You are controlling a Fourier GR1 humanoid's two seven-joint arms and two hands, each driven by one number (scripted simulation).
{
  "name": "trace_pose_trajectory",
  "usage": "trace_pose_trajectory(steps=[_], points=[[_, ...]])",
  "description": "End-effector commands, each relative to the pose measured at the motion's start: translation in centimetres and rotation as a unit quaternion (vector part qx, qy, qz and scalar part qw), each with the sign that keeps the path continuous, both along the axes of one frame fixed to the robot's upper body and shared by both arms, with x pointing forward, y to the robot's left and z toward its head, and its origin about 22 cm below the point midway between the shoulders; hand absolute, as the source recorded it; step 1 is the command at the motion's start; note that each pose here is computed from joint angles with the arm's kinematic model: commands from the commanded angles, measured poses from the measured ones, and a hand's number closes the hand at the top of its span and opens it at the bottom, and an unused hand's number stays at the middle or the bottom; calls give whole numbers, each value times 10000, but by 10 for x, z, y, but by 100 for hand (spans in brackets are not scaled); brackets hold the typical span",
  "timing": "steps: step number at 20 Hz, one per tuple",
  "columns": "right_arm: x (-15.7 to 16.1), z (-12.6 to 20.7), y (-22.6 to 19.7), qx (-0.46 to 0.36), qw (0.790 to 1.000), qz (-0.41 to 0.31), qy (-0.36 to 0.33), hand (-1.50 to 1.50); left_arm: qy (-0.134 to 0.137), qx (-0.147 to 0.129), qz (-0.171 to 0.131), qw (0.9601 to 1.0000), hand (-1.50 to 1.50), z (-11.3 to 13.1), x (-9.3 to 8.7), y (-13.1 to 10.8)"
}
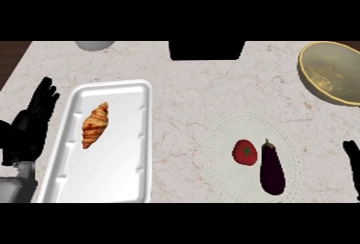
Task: Pick the tomato from the placemat and place it in the bowl
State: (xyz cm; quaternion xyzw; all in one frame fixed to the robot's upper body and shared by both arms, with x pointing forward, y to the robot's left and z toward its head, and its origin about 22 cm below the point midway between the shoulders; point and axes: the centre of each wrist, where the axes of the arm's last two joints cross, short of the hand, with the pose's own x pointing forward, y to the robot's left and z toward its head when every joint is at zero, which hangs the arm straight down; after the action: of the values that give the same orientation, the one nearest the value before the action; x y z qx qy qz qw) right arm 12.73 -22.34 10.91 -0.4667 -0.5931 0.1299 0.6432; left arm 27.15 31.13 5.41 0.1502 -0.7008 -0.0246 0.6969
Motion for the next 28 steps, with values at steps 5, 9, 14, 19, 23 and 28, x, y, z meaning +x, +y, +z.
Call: trace_pose_trajectory(steps=[5, 9, 14, 19, 23, 28], points=[[40, 47, 5, -439, 9930, 194, 1081, -150, 43, 33, -100, 9999, 0, -6, -9, -11], [66, 49, 7, -498, 9777, 326, 2016, -150, -8, -88, -202, 9998, 0, 4, 5, -18], [88, 37, 9, -353, 9555, 635, 2860, -150, 18, -39, -203, 9998, 0, 5, -2, -8], [114, 15, 14, -119, 9337, 1009, 3433, -150, -73, 47, -114, 9999, 0, 10, 10, -5], [134, -2, 8, -215, 9082, 954, 4069, -150, -39, -37, -224, 9997, 0, 4, 6, -10], [143, -2, 19, -375, 8916, 1039, 4391, -150, -4, -23, -38, 10000, 0, -4, 21, -2]])
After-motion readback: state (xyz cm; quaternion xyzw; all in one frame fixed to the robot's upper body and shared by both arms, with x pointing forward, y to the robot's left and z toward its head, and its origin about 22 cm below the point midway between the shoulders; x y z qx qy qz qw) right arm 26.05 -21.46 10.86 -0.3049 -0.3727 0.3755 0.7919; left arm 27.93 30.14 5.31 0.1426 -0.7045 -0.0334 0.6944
